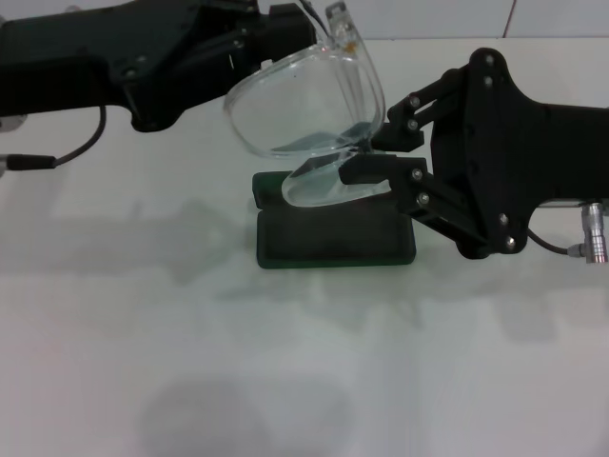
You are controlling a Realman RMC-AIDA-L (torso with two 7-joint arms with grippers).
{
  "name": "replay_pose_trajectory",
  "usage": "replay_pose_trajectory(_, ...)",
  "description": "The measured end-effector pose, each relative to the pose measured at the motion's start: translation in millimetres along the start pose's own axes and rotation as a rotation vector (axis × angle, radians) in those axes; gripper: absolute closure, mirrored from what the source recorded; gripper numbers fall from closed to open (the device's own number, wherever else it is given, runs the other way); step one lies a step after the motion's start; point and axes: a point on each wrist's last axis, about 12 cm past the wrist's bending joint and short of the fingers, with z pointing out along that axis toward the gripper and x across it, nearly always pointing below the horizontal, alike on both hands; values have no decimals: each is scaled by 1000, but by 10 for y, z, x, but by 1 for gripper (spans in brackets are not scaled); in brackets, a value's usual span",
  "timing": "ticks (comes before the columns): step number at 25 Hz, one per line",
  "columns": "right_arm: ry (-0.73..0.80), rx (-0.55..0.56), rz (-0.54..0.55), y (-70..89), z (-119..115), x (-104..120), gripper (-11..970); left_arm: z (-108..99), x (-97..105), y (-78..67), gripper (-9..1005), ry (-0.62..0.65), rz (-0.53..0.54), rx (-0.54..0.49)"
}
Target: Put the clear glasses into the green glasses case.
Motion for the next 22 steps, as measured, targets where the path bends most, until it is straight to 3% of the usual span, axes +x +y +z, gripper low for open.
replay_pose_trajectory(11,-5,-6,0,4,5,-4,892,-26,56,96,911,-39,-13,-53)
replay_pose_trajectory(22,1,3,11,14,-7,16,891,95,30,36,911,-73,-18,48)
